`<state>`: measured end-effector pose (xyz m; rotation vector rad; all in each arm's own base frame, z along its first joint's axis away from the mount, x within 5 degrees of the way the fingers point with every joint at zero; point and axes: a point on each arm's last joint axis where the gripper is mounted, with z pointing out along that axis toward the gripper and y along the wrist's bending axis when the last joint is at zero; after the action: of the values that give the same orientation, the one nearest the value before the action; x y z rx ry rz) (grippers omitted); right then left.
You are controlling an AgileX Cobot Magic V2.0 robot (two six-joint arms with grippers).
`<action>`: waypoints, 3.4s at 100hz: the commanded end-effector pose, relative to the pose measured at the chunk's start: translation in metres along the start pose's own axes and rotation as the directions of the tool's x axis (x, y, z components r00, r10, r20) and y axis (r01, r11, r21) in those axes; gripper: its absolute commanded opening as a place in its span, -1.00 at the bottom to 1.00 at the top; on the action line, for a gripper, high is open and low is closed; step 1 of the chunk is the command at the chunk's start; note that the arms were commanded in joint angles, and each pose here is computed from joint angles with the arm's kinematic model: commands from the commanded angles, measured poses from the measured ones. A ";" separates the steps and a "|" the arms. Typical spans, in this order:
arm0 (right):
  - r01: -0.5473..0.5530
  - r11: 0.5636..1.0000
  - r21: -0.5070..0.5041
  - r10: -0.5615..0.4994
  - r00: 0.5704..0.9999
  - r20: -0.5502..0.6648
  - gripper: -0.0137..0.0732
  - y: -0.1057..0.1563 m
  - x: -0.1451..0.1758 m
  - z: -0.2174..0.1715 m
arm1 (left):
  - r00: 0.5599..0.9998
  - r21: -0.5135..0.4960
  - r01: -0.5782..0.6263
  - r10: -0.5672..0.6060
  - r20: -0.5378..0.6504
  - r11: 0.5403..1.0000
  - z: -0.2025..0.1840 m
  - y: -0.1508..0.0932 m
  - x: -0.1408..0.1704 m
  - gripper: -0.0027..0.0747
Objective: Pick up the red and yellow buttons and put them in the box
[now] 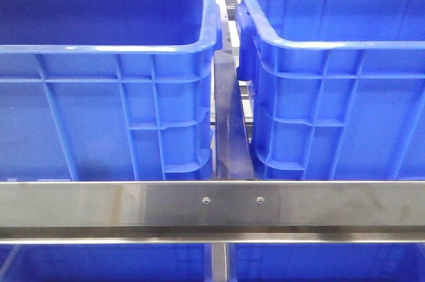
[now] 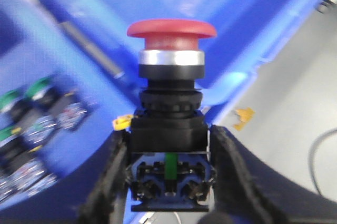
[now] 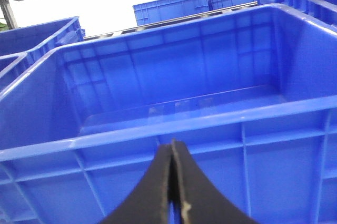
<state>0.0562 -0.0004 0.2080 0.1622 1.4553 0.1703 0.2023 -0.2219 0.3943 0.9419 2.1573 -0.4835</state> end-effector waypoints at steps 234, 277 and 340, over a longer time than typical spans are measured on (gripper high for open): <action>-0.792 0.531 -0.302 0.317 0.516 -0.796 0.54 0.112 -0.126 0.164 | 0.988 0.034 -0.018 0.013 0.151 0.999 -0.021 -0.011 -0.016 -0.98; -0.811 0.481 -0.333 0.187 0.466 -0.865 0.53 0.155 -0.112 0.203 | 0.988 0.034 -0.018 0.013 0.151 0.999 -0.021 -0.011 -0.016 -0.98; -0.804 0.478 -0.353 0.155 0.473 -0.867 -0.36 0.158 -0.110 0.210 | 0.988 0.034 -0.018 0.013 0.151 0.999 -0.021 -0.011 -0.016 0.06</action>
<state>0.2563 0.1277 0.3490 -0.1285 2.0869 1.5098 0.1974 -0.2280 0.3958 0.9650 2.1258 -0.5015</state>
